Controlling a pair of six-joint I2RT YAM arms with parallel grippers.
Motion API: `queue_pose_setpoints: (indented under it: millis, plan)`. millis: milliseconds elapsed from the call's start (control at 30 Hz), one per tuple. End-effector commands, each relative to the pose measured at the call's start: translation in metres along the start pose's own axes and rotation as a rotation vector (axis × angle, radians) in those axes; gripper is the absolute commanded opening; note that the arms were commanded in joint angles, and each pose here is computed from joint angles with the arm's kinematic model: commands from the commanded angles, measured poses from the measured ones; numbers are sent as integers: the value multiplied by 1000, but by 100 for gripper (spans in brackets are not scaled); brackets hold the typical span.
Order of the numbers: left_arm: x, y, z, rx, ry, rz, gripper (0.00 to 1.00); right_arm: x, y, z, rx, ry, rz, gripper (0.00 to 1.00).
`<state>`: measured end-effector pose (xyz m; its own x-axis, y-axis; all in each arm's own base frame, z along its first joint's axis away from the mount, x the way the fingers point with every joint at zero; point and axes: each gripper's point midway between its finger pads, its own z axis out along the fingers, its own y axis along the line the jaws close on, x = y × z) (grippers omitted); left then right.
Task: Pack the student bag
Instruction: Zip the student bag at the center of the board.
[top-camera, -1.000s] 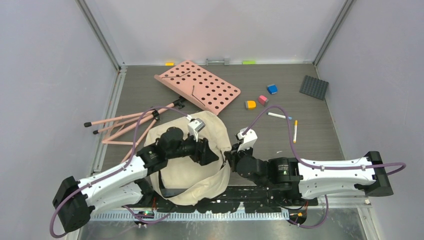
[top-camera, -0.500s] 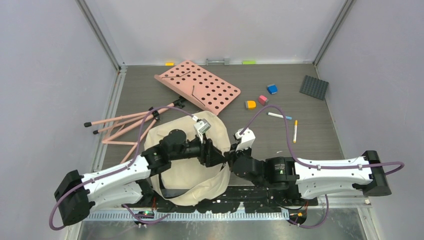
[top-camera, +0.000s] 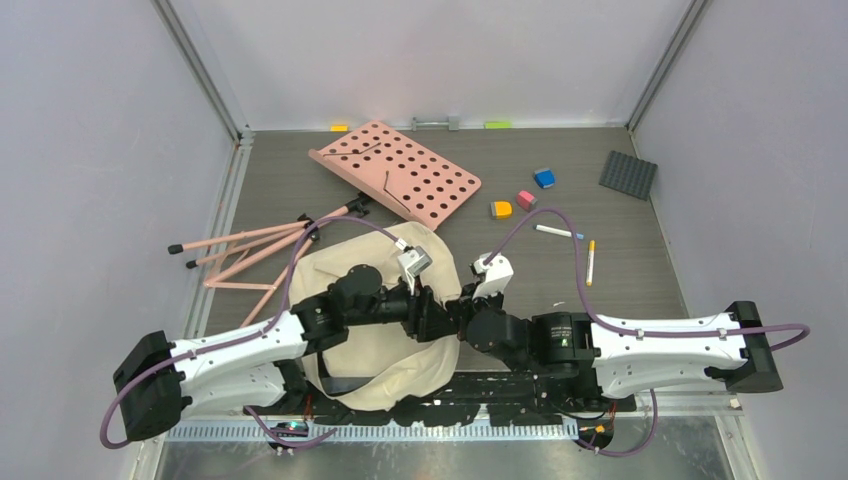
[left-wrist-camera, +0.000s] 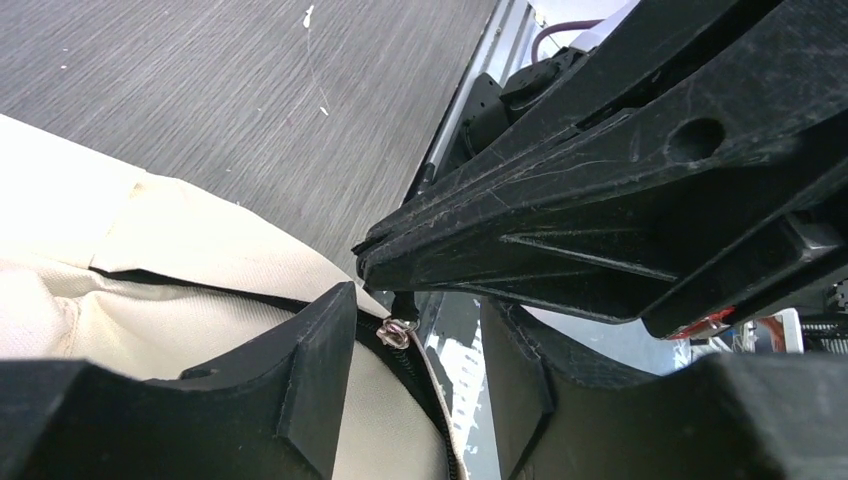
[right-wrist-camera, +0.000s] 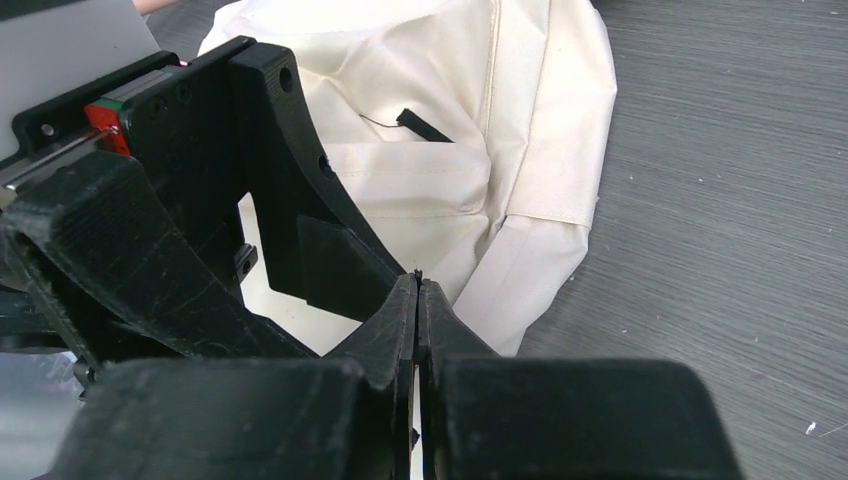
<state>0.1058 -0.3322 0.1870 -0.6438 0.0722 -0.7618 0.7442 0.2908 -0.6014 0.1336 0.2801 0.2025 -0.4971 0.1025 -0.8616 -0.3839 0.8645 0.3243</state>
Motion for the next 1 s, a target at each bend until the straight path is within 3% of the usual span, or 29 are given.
queue_pose_setpoints:
  millis: [0,200,300,400,467,500,533,600,667,800,967]
  plan:
    - [-18,-3,5,2,-81,15,50,-36,14,-4,-17,-93,119,1]
    - [-29,-2,14,-13,-127,-6,41,-32,18,-1,-19,-76,111,1]
    - [-31,-1,16,-20,-149,-23,30,-28,18,3,-8,-69,96,1]
    - [-29,-1,14,-23,-156,-37,11,-25,14,6,29,-64,83,2]
    - [-22,2,11,-34,-154,-40,0,-26,7,7,72,-61,83,20]
    - [-18,4,9,-40,-152,-40,0,-32,4,8,89,-66,97,27]
    - [-12,8,6,-52,-147,-42,0,-30,-1,8,112,-56,95,43]
    - [-2,17,-1,-81,-141,-51,0,-37,-14,12,152,-56,118,62]
    - [6,21,-8,-96,-134,-54,0,-39,-26,16,177,-48,146,72]
    - [15,27,-21,-128,-127,-51,0,-34,-53,25,223,-20,221,84]
    - [20,29,-31,-151,-113,-37,0,1,-61,37,201,63,324,85]
